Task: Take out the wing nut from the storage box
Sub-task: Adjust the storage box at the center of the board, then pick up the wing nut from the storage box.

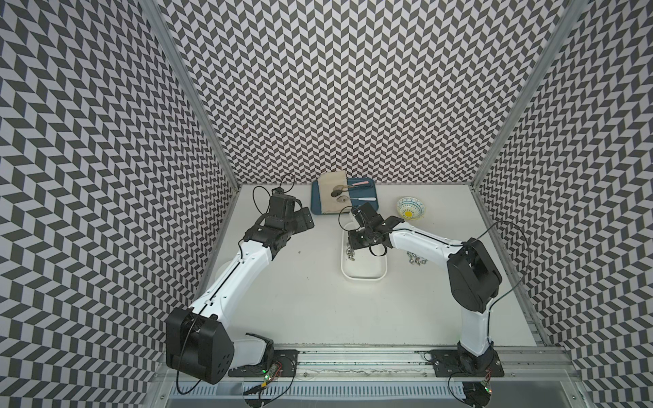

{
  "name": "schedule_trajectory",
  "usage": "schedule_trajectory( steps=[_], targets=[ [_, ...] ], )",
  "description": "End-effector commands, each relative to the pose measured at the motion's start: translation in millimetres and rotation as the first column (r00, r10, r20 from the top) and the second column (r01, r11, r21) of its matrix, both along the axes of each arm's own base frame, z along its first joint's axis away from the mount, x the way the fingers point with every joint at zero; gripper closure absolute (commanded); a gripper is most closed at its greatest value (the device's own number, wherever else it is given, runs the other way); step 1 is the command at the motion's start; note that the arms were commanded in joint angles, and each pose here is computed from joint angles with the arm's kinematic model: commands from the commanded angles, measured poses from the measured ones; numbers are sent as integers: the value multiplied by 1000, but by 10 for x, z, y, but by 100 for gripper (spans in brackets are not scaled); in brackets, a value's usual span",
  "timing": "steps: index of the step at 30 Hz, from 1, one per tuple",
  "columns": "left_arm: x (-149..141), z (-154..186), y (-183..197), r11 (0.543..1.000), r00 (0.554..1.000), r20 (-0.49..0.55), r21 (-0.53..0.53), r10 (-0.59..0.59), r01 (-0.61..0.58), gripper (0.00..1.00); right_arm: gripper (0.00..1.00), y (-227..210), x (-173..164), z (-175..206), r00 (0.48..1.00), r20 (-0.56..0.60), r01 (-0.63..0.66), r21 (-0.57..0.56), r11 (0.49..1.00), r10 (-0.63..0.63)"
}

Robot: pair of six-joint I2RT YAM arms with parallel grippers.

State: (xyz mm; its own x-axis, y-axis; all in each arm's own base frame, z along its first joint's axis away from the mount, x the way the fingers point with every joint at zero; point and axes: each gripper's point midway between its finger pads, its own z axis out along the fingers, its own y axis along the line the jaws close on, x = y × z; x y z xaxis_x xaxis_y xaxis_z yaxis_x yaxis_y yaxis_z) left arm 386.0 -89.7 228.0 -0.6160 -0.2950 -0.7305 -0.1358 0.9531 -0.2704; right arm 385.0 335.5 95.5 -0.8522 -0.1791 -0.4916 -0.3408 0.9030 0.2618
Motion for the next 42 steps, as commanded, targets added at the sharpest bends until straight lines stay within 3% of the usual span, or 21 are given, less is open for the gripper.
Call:
schedule_trajectory(
  steps=[1,16,28,42],
  targets=[
    [-49,77,37,1000,1000,9,4,-3,3,5,80,-7,158,-112,999,22,37,-30,999,-36],
    [-133,-19,77,1000,1000,-13,3,14,-14,5,79,-98,473,-527,993,6,114,-78,990,-114],
    [-113,3,80,1000,1000,-1,3,17,-17,4,87,-128,560,-596,991,-2,132,-68,989,-133],
    [-97,36,83,999,999,14,-13,30,-30,5,93,-70,699,79,990,81,118,20,993,-120]
  ],
)
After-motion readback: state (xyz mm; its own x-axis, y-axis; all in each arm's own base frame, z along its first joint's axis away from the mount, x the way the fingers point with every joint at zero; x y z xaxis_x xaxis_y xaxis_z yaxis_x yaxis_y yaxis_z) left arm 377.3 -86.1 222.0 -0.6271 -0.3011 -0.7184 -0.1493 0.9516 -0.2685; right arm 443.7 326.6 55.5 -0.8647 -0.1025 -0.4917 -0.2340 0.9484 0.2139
